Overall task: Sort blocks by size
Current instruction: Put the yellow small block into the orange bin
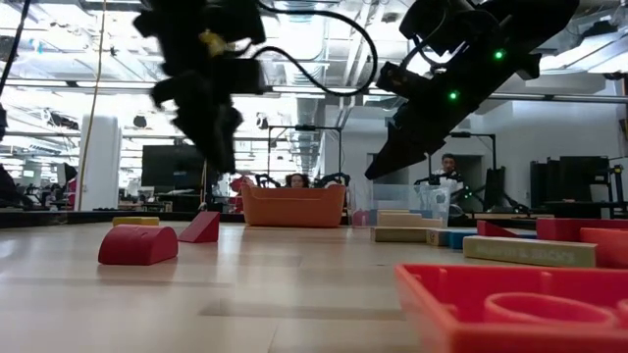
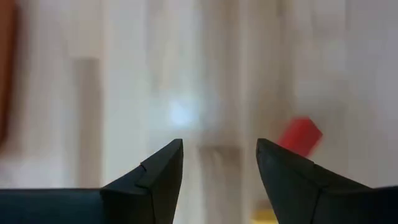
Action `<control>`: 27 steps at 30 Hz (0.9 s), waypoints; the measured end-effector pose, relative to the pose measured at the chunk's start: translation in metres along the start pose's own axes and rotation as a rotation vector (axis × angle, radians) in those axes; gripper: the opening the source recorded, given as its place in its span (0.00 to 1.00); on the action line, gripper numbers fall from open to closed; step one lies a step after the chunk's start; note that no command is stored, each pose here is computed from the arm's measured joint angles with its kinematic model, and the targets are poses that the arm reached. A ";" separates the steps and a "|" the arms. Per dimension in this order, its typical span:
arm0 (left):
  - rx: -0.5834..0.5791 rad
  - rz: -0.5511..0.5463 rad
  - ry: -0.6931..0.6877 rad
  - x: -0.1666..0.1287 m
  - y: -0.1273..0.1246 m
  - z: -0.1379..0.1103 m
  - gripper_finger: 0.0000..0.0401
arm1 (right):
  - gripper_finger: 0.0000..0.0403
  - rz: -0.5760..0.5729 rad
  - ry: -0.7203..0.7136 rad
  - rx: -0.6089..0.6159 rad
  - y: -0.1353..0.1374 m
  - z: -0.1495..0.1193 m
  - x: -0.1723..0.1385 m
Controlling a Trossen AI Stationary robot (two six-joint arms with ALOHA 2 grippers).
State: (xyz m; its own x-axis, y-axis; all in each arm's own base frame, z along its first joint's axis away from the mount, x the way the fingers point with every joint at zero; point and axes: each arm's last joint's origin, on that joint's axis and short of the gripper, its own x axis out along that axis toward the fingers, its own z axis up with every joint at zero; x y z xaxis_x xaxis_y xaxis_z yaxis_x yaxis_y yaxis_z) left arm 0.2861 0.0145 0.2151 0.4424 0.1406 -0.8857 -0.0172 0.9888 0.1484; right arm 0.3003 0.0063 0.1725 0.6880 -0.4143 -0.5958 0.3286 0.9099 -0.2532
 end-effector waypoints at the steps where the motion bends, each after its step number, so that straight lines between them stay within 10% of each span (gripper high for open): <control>1: 0.012 0.009 0.015 0.001 -0.010 -0.004 0.50 | 0.71 0.000 -0.003 0.001 0.000 0.000 0.000; 12: -0.127 0.034 0.183 -0.011 -0.033 -0.026 0.51 | 0.71 0.030 -0.036 0.007 0.010 0.002 -0.004; 27: -0.175 -0.081 0.193 0.011 -0.042 -0.049 0.80 | 0.71 0.034 -0.047 0.004 0.011 0.003 -0.005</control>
State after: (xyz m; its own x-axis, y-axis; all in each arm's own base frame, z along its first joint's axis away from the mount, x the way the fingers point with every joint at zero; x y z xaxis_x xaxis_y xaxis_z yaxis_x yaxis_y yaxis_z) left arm 0.2482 -0.0234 0.1772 0.2698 0.0511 -0.9616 -0.1507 0.9885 0.0102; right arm 0.3028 0.0181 0.1749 0.7284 -0.3838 -0.5676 0.3072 0.9234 -0.2303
